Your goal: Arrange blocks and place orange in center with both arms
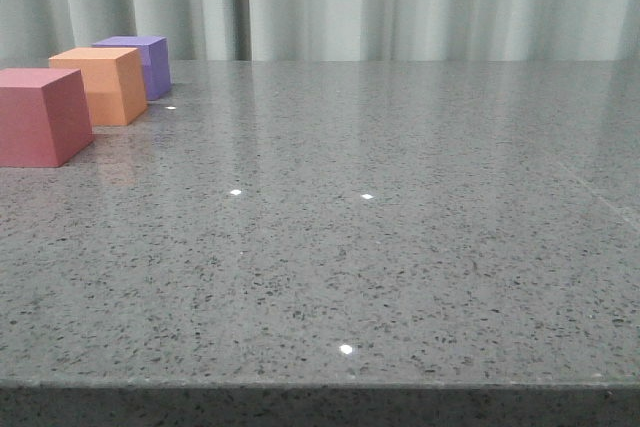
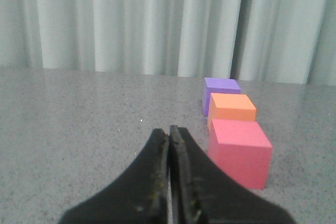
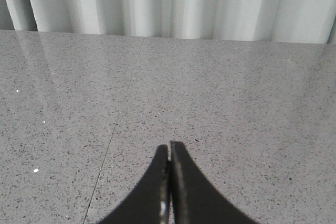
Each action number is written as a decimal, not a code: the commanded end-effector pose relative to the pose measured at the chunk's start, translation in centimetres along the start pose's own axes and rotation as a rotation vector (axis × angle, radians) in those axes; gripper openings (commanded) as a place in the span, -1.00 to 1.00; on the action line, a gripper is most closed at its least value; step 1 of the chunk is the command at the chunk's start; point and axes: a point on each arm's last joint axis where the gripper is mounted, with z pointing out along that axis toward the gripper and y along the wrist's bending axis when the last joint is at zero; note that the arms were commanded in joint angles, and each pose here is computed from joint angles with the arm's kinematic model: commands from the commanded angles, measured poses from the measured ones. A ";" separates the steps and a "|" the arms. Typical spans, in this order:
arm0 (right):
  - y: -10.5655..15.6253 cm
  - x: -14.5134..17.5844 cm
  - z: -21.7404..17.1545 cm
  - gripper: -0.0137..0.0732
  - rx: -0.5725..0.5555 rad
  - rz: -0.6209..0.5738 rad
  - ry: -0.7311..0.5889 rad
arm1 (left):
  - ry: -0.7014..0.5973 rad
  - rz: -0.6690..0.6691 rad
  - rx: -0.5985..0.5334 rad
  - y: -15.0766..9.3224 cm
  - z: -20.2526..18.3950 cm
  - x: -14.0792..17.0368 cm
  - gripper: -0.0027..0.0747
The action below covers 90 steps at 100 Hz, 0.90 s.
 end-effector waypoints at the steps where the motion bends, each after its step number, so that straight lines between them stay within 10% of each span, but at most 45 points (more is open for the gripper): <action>1: 0.1 -1.5 -0.2 -0.84 -0.007 -0.019 -0.096 | -0.102 -0.010 0.007 0.0 -0.4 0.2 -0.98; 90: 0.1 -1.5 -0.2 -0.84 -0.007 -0.019 -0.094 | -0.087 0.062 0.008 0.2 -1.0 5.0 -0.98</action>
